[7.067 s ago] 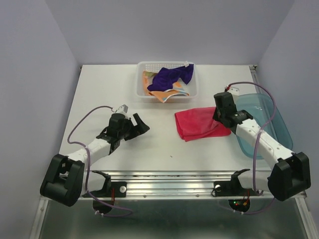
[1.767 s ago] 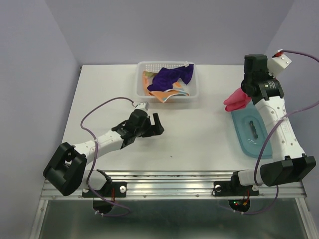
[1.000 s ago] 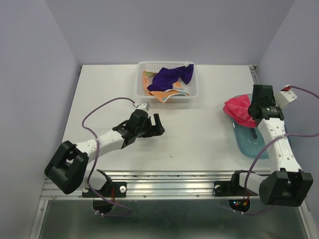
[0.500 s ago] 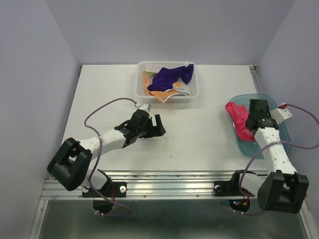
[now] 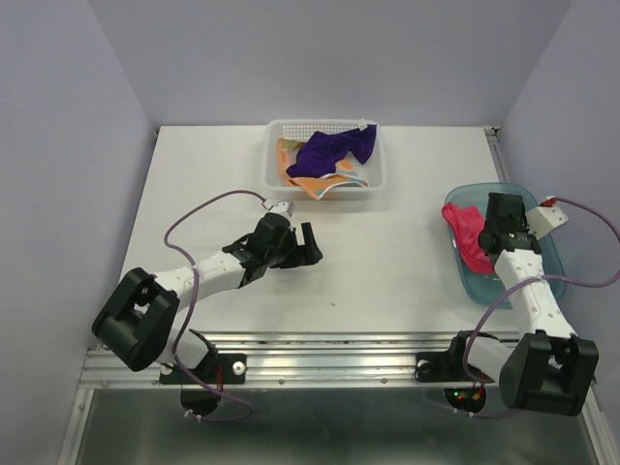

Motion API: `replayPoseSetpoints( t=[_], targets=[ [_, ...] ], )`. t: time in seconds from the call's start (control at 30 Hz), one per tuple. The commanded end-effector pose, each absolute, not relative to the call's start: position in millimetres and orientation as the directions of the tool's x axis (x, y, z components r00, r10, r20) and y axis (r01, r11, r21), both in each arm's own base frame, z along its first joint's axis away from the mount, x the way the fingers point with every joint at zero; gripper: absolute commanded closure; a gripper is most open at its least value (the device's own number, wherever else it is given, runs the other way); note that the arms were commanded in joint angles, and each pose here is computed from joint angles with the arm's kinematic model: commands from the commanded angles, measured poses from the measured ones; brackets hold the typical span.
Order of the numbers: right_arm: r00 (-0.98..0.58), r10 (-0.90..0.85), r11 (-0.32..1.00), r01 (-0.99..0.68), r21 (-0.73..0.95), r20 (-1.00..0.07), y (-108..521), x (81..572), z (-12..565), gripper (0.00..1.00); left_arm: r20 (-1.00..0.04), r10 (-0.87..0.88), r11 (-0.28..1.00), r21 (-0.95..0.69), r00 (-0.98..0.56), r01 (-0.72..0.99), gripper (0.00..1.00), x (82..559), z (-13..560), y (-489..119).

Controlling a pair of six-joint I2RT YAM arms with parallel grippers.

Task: Fold and stack the towels
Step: Neatly place the folded towel into the bin

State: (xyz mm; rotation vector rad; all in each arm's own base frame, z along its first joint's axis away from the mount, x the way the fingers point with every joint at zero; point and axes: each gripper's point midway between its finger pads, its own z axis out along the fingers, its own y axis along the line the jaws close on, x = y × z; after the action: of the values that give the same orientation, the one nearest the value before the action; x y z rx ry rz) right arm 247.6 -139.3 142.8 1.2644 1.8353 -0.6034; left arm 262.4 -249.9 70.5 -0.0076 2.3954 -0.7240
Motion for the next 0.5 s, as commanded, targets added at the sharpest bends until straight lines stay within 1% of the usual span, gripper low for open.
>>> replayPoseSetpoints(
  t=[0.0, 0.07, 0.23, 0.33, 0.47],
  targets=[
    [-0.043, 0.447, 0.475, 0.858, 0.196, -0.894, -147, 289, 212, 0.99, -0.592, -0.175, 0.842, -0.504, -0.786, 0.192, 0.01, 267, 75, -251],
    [-0.03, 0.42, 0.492, 0.848, 0.199, -0.907, -148, 291, 228, 0.99, -0.595, -0.172, 0.843, -0.501, -0.785, 0.195, 0.01, 266, 75, -251],
    [-0.01, 0.381, 0.476, 0.86, 0.186, -0.925, -154, 280, 242, 0.99, -0.597, -0.175, 0.841, -0.504, -0.783, 0.197, 0.01, 267, 76, -251],
    [-0.024, 0.381, 0.454, 0.876, 0.164, -0.924, -156, 274, 231, 0.99, -0.592, -0.172, 0.839, -0.507, -0.787, 0.198, 0.01, 266, 75, -253],
    [-0.073, 0.411, 0.401, 0.91, 0.109, -0.909, -157, 258, 193, 0.99, -0.592, -0.171, 0.836, -0.51, -0.788, 0.202, 0.01, 265, 75, -253]
  ],
)
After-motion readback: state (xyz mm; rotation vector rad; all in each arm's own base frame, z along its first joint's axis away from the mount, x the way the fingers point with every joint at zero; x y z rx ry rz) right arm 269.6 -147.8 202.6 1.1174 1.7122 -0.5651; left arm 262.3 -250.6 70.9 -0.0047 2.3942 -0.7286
